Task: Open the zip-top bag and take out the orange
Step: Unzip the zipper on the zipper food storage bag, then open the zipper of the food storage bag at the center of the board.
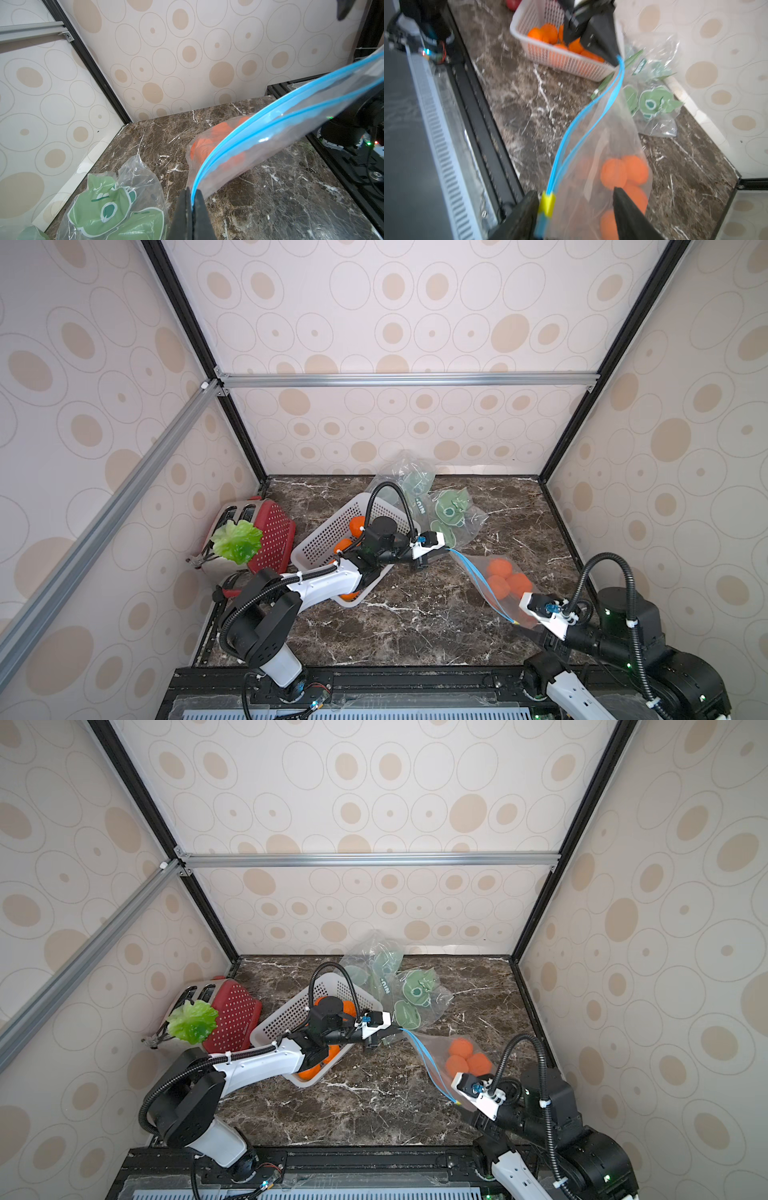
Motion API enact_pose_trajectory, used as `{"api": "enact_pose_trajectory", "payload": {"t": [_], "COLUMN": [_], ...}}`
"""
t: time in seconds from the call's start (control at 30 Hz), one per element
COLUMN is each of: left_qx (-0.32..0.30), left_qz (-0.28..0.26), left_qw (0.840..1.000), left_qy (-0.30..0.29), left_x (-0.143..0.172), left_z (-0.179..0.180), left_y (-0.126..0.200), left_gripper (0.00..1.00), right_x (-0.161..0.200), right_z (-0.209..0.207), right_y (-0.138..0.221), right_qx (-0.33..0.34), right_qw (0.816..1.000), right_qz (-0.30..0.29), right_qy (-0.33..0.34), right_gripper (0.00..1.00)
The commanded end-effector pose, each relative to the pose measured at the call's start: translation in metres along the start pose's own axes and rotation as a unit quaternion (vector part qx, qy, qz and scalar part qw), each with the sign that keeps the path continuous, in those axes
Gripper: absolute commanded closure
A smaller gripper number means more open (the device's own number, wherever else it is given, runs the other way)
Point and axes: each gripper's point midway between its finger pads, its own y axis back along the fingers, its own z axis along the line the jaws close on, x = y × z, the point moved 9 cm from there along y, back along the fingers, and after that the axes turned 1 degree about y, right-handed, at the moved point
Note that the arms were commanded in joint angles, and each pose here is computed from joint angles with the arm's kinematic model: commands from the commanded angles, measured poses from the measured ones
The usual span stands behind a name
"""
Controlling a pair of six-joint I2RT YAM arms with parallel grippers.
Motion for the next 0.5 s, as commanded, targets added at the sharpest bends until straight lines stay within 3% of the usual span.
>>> {"api": "enact_pose_trajectory", "payload": {"t": [0.0,0.1,0.47], "left_qx": [0.018,0.023,0.021], "left_qz": [-0.013,-0.016,-0.011], "left_qw": [1.000,1.000,1.000], "left_qy": [-0.007,-0.003,-0.001], "left_x": [-0.007,-0.008,-0.007], "left_z": [-0.001,0.000,0.000], "left_y": [-0.001,-0.002,-0.002], "left_gripper": [1.00,1.00,1.00], "right_x": [-0.030,-0.038,-0.027], "right_z": [-0.016,-0.034,-0.044], "right_y": [-0.010,-0.031,-0.085], "right_qx": [0.011,0.028,-0.032], "right_qw": [0.991,0.976,0.959], "right_qz": [-0.093,-0.074,0.055], "right_qy": [-0.095,-0.203,-0.277], "right_gripper": [0.44,0.52,0.58]}}
